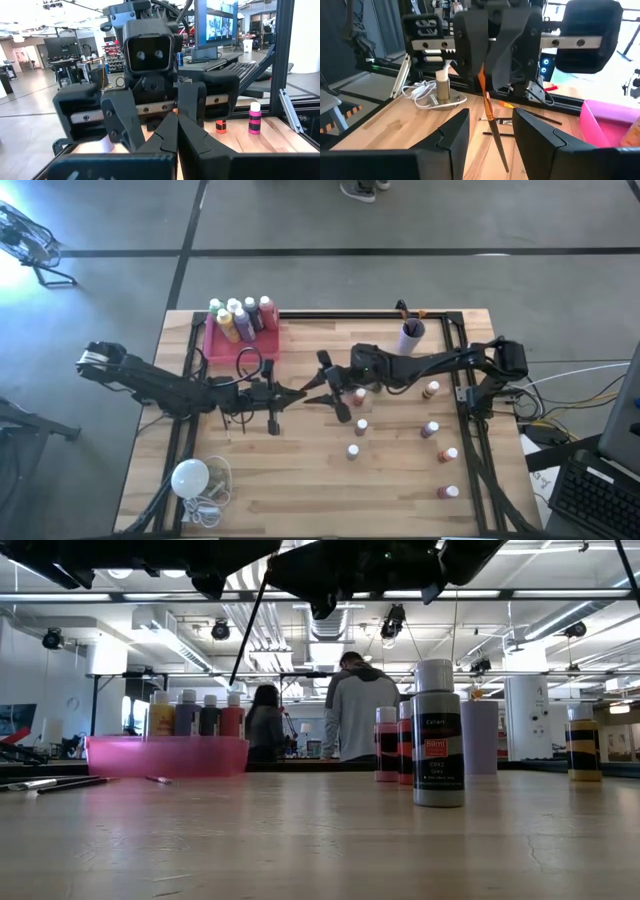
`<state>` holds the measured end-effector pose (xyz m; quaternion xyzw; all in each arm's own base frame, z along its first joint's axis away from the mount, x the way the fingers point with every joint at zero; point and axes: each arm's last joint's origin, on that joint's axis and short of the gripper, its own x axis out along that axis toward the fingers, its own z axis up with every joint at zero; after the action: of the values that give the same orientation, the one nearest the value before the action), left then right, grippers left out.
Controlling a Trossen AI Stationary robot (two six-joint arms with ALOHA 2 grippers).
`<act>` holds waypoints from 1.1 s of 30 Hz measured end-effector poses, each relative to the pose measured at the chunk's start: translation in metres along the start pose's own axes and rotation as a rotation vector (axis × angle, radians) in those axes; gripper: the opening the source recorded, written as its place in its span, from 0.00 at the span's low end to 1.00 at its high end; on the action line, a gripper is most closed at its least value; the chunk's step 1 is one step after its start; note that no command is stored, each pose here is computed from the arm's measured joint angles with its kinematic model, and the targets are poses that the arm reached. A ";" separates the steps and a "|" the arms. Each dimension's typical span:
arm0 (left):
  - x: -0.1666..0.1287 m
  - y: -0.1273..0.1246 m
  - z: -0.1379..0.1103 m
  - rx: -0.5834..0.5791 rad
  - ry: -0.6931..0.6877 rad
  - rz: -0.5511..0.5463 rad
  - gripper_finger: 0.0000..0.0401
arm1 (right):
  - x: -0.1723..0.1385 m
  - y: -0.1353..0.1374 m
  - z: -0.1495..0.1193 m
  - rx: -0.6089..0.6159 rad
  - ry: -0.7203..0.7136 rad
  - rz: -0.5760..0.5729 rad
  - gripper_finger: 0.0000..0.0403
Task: Pick & Place Paint Supplies
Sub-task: Put the gold paint brush into the purple cup
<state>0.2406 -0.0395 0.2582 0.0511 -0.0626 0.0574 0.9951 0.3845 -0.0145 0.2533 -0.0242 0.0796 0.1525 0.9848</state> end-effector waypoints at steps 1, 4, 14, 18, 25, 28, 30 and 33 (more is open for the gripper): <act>0.000 0.000 0.000 0.000 0.000 0.000 0.00 | 0.001 0.000 0.000 -0.001 0.002 0.001 0.35; 0.000 0.000 0.000 0.004 0.001 0.000 0.00 | 0.003 0.001 0.000 -0.007 0.003 0.006 0.32; 0.000 0.000 0.000 0.006 0.002 -0.001 0.00 | 0.002 0.004 0.002 -0.030 -0.004 0.012 0.18; 0.000 0.000 0.000 0.006 0.002 -0.002 0.00 | 0.002 0.004 0.003 -0.037 -0.018 0.009 0.12; 0.000 0.000 -0.001 0.007 0.005 0.000 0.00 | 0.002 0.004 0.004 -0.044 -0.022 -0.015 0.04; 0.000 0.000 -0.002 0.005 0.013 -0.001 0.01 | 0.002 0.004 0.003 -0.046 -0.017 -0.015 0.04; 0.000 0.000 -0.002 0.001 0.021 -0.002 0.01 | 0.002 0.004 0.002 -0.039 -0.010 -0.016 0.04; 0.000 0.000 -0.004 -0.022 0.030 -0.001 0.04 | 0.002 0.004 0.000 -0.027 0.015 -0.029 0.04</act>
<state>0.2411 -0.0393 0.2547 0.0391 -0.0480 0.0572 0.9964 0.3854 -0.0101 0.2526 -0.0397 0.0846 0.1390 0.9859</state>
